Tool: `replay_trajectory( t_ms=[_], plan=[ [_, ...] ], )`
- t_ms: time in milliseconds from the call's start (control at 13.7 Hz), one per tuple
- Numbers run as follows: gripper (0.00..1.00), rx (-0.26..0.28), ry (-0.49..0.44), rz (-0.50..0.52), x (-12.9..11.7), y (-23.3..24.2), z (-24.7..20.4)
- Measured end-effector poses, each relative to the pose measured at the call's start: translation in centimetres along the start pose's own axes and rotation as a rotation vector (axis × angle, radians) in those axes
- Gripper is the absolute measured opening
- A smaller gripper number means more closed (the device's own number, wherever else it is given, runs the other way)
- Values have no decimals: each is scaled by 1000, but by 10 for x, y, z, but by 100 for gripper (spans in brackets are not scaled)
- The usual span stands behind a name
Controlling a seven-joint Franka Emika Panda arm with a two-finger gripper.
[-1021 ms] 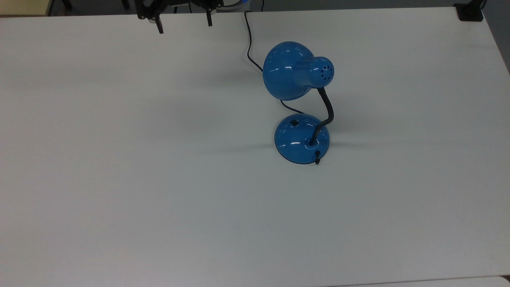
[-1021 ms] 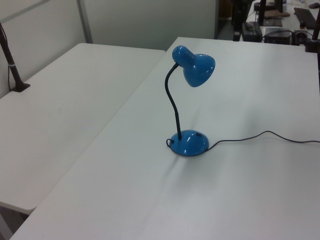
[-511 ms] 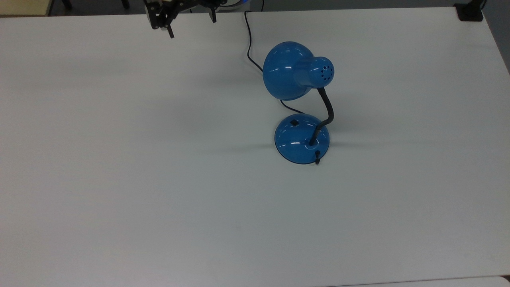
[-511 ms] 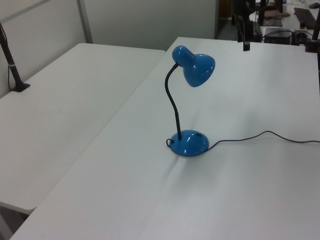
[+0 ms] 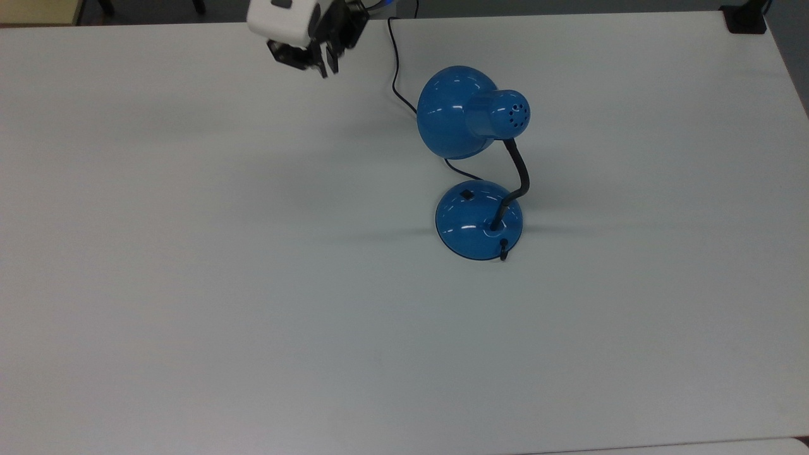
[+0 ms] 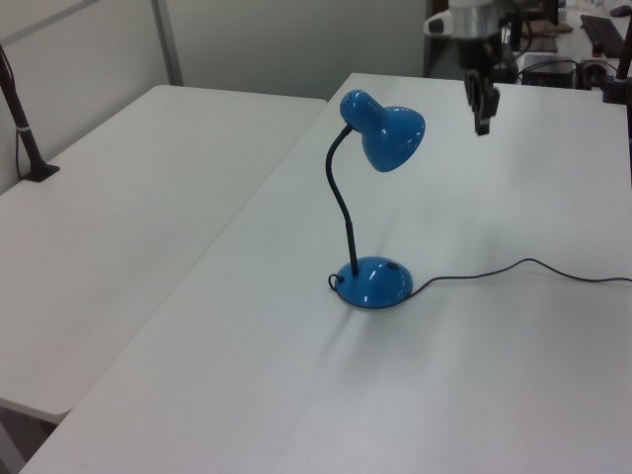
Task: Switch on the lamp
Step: 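Move the gripper down toward the switch on the blue lamp base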
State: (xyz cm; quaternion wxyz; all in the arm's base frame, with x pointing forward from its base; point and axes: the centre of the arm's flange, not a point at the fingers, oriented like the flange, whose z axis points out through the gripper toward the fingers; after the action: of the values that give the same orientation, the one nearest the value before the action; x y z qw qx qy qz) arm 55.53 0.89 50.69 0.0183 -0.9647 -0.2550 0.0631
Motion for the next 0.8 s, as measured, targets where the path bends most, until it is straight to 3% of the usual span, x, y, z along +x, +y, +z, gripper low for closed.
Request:
replay_trajectory(
  t_ms=[73,146,802],
  plan=[
    [2,-6,17,-1,4,-3,10],
    [1,-18,40,0,9,-9,22],
    [1,-85,274,56,47,-83,107]
  ],
)
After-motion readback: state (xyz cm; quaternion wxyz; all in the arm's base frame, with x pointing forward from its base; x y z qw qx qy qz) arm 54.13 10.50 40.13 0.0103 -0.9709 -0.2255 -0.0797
